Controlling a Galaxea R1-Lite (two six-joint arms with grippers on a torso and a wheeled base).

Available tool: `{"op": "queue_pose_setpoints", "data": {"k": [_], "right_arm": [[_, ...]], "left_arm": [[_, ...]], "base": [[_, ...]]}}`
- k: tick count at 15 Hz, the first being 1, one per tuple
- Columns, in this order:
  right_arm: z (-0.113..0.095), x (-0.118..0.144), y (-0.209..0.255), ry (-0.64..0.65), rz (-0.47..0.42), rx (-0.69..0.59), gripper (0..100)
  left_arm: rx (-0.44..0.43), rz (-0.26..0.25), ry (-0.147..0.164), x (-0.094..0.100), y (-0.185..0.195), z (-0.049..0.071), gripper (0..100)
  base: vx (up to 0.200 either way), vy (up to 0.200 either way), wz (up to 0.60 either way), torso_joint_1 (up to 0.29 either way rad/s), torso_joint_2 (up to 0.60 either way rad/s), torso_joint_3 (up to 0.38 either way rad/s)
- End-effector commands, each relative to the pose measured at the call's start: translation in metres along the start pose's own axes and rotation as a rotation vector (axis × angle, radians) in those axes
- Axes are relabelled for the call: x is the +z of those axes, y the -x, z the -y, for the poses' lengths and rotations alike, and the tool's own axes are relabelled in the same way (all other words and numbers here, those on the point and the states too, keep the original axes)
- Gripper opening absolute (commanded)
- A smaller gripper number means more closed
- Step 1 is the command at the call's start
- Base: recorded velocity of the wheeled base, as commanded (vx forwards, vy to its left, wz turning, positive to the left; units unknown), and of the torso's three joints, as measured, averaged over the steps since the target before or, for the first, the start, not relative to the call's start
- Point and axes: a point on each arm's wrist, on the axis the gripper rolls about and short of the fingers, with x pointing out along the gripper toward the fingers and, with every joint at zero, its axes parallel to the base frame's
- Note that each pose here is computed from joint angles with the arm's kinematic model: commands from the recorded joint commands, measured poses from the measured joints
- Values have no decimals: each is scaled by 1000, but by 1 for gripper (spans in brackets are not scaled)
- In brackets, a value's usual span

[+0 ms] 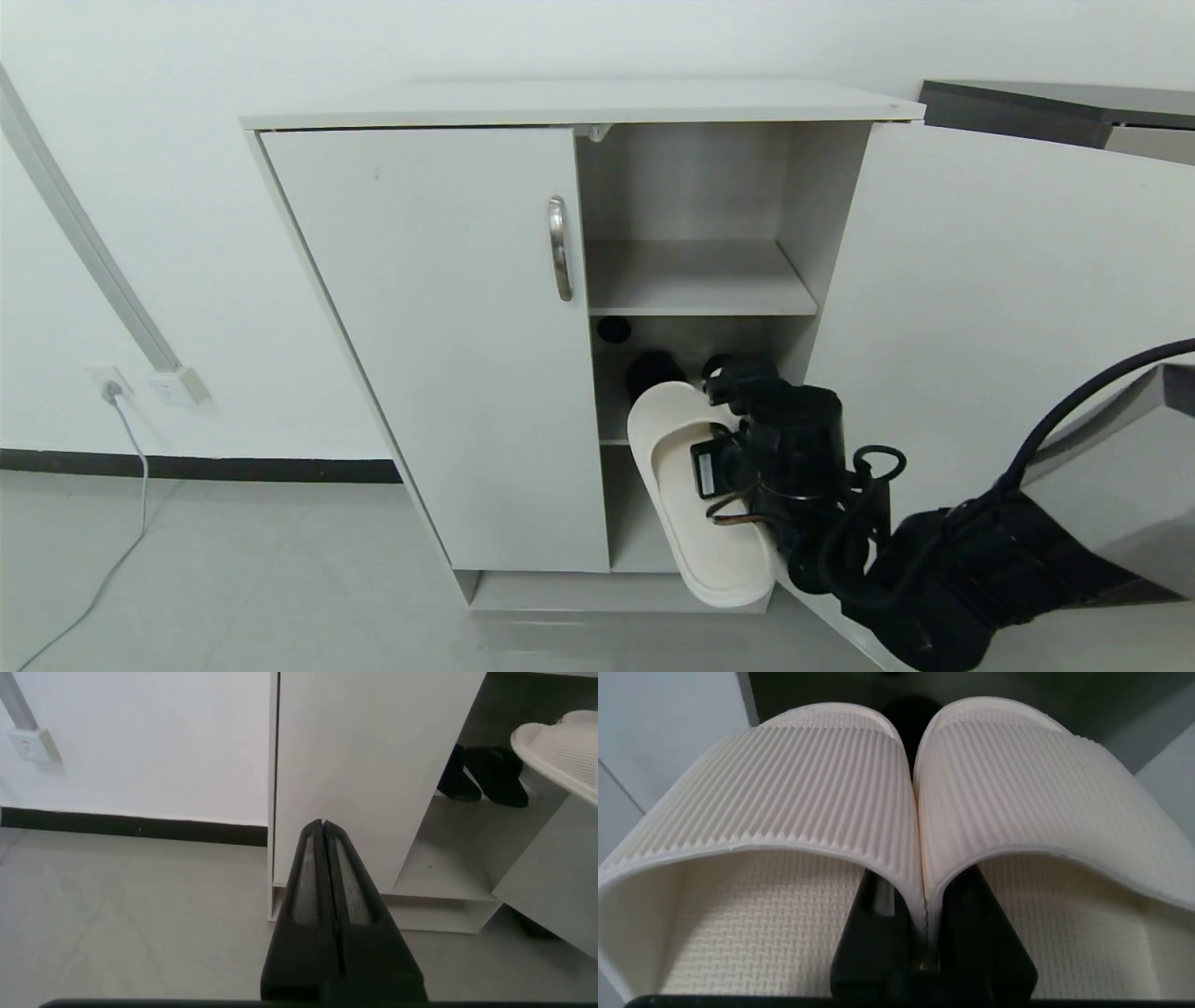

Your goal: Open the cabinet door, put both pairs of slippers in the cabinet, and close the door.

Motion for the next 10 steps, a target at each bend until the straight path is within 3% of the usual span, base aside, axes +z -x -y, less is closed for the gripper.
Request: {"op": "queue_pose_setpoints", "data": {"k": [1,6,10], "right_arm": [[-15,44,0,-100,39,-66,0],[-7,102,13,-126,14,-76,0],[-5,113,9,-134,35,-109,0]], "left_arm": [[-1,-1,-1,0,0,0,0],[-1,-1,-1,0,0,0,0],[-2,-1,-3,0,0,0,0]], "base": [[0,0,0,0,0,0],[0,0,0,0,0,0],[0,0,0,0,0,0]]}}
